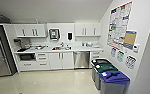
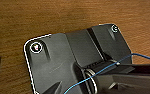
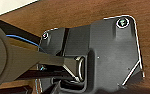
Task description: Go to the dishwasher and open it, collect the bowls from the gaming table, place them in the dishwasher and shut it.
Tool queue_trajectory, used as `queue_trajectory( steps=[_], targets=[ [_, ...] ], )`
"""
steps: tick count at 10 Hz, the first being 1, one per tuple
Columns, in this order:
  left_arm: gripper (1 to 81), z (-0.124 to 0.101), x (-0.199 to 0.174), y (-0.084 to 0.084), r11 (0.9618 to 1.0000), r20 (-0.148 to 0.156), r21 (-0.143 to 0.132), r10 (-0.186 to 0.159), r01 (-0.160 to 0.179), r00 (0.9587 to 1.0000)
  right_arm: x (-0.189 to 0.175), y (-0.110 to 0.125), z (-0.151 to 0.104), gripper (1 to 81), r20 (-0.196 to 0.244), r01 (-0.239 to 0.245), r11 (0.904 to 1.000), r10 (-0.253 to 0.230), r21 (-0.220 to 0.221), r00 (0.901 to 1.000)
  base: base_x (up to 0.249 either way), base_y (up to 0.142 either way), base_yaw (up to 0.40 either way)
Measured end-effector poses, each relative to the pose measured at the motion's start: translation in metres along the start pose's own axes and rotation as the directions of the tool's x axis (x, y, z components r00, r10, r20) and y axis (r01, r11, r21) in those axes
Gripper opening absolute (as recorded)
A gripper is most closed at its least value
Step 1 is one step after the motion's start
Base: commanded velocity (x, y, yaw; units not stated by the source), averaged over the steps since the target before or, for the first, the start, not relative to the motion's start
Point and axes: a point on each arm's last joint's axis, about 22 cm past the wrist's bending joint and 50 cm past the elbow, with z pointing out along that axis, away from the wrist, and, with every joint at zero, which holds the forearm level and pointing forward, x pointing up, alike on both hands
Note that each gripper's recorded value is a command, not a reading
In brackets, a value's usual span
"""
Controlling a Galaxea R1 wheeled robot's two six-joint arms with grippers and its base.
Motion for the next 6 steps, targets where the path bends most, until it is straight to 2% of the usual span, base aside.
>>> queue_trajectory(
  steps=[3, 6],
  targets=[
    [81.1, -0.001, 0.003, -0.003, 1.0000, -0.002, 0.003, 0.000, 0.000, 1.0000, 0.003, -0.001, 0.001, 81.1, -0.001, 0.000, 1.0000, 0.000, 0.002, 1.0000, 0.206, 0.000, 0.000],
    [81.1, -0.002, -0.010, -0.002, 1.0000, 0.014, 0.003, -0.005, 0.004, 0.9999, -0.004, -0.003, 0.001, 81.1, 0.010, -0.001, 1.0000, 0.001, 0.004, 1.0000, 0.183, 0.000, 0.000]
  ],
)
